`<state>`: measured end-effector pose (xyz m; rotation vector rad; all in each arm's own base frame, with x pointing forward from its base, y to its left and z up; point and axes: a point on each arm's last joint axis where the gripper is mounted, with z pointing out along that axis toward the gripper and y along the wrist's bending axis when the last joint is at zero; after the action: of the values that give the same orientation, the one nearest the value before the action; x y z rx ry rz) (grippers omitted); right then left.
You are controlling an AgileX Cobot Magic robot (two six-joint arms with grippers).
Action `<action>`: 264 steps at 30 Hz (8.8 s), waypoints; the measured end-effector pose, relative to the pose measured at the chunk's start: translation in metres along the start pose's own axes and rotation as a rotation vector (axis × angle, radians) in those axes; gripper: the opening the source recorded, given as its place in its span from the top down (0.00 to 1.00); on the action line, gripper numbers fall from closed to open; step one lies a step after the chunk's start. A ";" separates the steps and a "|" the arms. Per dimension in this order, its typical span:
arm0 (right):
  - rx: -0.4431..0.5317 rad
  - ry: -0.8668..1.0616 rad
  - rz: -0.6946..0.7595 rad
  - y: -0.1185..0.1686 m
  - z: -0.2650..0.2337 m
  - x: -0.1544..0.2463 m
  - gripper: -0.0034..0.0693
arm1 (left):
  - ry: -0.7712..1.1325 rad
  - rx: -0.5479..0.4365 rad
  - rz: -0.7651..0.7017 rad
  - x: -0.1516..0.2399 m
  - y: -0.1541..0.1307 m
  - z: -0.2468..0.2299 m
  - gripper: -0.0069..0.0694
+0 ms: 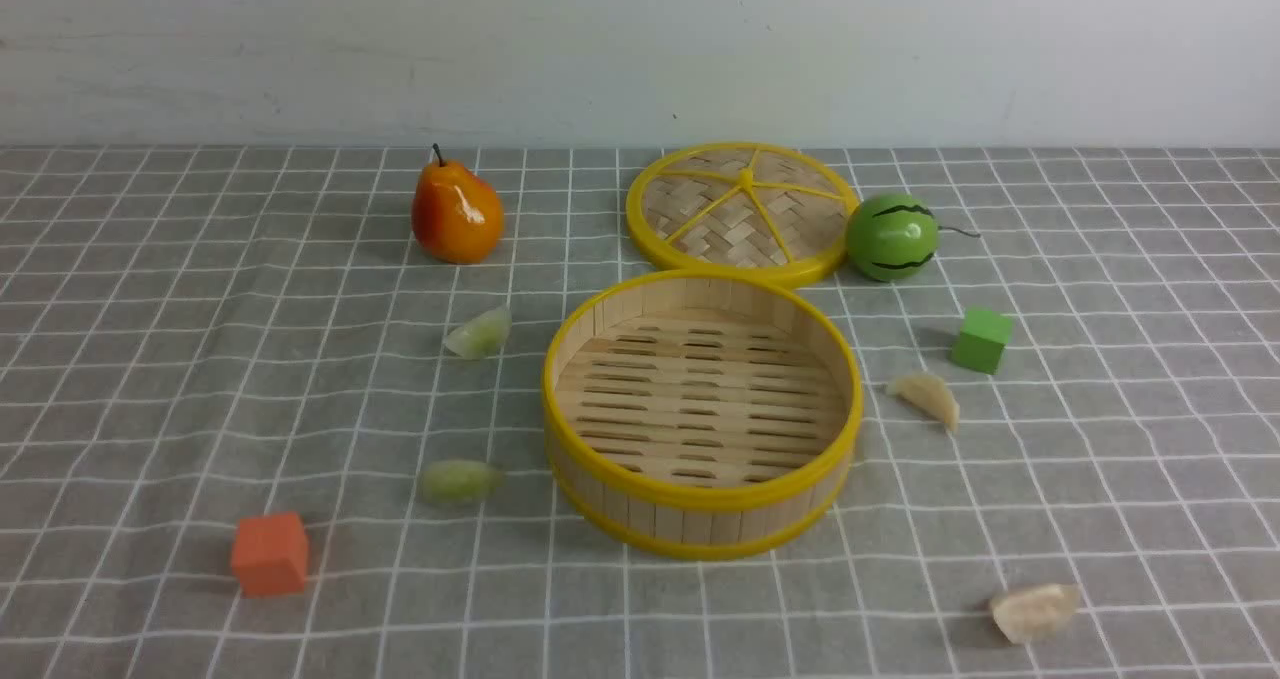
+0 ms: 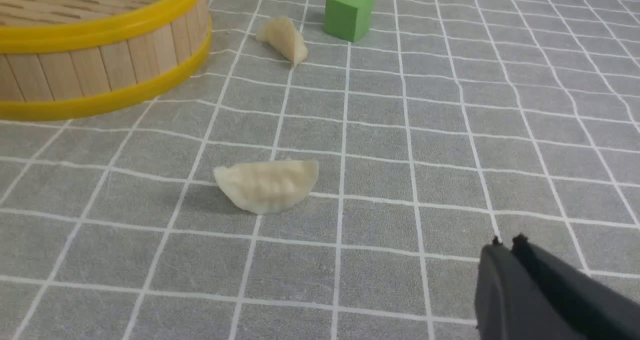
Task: Put the dumplings into the steamer on the table with the grey tablecloth.
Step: 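Reach for and grasp a dumpling on the table with the left gripper, then place the dumpling into the bamboo steamer basket with the left gripper, then reach for and grasp a dumpling on the table with the left gripper, then place the dumpling into the bamboo steamer basket with the left gripper, then reach for and grasp a dumpling lying on the table beside the steamer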
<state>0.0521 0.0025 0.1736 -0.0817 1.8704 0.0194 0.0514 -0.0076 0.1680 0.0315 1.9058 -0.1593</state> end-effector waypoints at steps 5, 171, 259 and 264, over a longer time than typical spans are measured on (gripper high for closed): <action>0.000 0.000 0.000 0.000 0.000 0.000 0.92 | 0.000 0.000 0.000 0.000 0.000 0.000 0.60; -0.251 0.614 0.095 0.047 0.104 -0.095 0.90 | 0.583 0.167 0.112 -0.317 -0.180 0.276 0.23; -0.348 0.624 -0.109 0.072 0.198 -0.176 0.41 | 0.717 0.318 0.046 -0.287 -0.169 0.212 0.52; -0.261 0.682 -0.185 0.078 0.275 -0.160 0.32 | 0.570 0.351 0.072 -0.336 -0.147 0.119 0.84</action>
<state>0.3561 0.1028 0.2422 -0.4928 2.5237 0.1207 0.2609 -0.1488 0.4594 0.4211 2.4152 -0.4748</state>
